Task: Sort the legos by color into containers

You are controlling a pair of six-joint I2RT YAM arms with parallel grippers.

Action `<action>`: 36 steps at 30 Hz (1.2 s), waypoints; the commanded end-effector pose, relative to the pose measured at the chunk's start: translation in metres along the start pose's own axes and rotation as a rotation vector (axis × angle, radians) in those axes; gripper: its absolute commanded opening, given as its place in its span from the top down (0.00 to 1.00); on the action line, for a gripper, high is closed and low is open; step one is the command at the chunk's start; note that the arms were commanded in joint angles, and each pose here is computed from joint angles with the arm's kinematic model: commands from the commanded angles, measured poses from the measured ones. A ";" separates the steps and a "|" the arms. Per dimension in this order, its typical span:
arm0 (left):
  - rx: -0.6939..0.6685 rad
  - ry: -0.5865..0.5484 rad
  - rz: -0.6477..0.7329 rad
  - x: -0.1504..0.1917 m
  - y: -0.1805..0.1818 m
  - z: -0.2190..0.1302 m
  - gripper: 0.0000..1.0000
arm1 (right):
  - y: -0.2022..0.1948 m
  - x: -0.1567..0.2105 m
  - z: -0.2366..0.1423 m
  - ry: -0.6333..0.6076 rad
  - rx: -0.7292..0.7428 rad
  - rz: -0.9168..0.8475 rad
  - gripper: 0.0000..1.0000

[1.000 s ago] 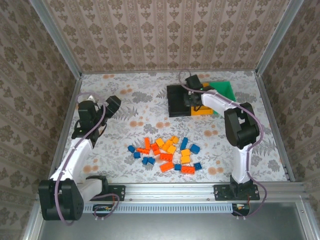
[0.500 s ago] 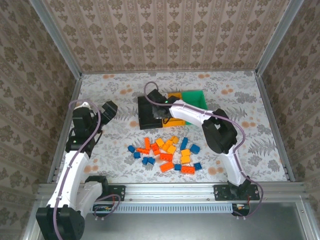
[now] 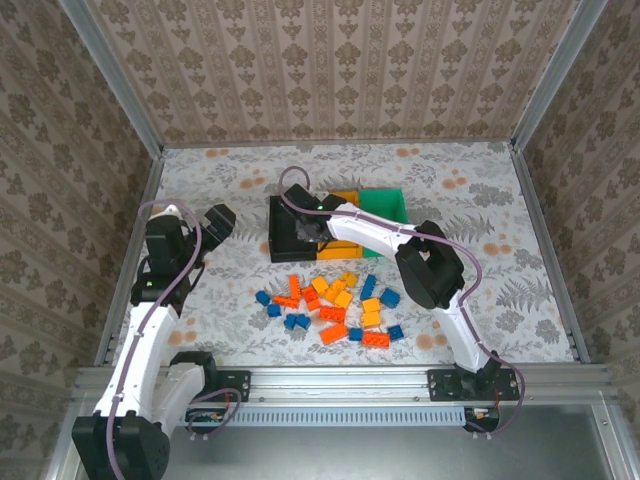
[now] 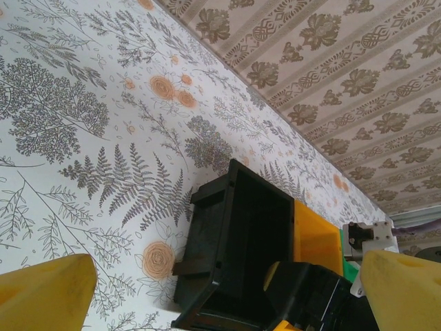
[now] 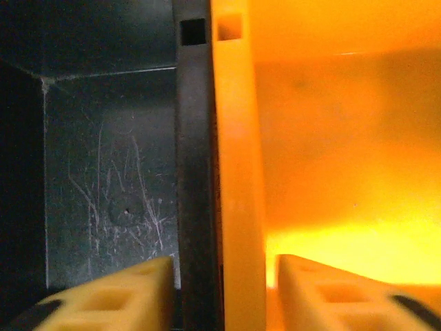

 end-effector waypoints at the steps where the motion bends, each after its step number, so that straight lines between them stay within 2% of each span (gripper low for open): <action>1: -0.002 0.016 0.035 0.002 -0.001 -0.002 0.00 | 0.005 -0.004 -0.010 -0.044 -0.016 0.006 0.46; 9: 0.068 -0.007 0.129 0.004 -0.026 -0.003 0.00 | -0.015 -0.018 -0.076 -0.173 -0.152 0.038 0.41; 14: 0.085 0.059 0.161 0.022 -0.034 -0.002 0.00 | -0.074 0.004 -0.106 -0.219 -0.129 0.057 0.42; 17: 0.112 0.111 0.142 0.035 -0.031 -0.001 0.00 | -0.115 0.022 -0.118 -0.268 -0.146 0.049 0.38; 20: 0.136 0.169 0.159 0.051 -0.029 -0.001 0.00 | -0.149 0.041 -0.123 -0.276 -0.121 0.000 0.39; 23: 0.110 0.230 0.169 0.064 -0.021 -0.002 0.00 | -0.174 0.062 -0.122 -0.128 -0.098 -0.096 0.39; 25: 0.090 0.263 0.167 0.071 -0.016 -0.002 0.00 | -0.190 0.072 -0.117 -0.058 -0.054 -0.077 0.39; 28: 0.080 0.280 0.139 0.079 -0.011 0.001 0.00 | -0.207 0.084 -0.105 0.030 -0.023 0.026 0.39; 36: 0.105 0.295 0.102 0.080 -0.013 0.010 0.00 | -0.218 0.093 -0.087 0.110 0.079 0.288 0.37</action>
Point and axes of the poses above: each hand's point on the last joint's axis, 136 mm out from that joint toward the fingers, its own z axis out along the fingers, its own y axis along the line the jaws close on, x = y × z, the point moved 8 cm from there along -z, back along the fingers, and after that the axes turned 12 degrees about z, right-handed, at the moved point
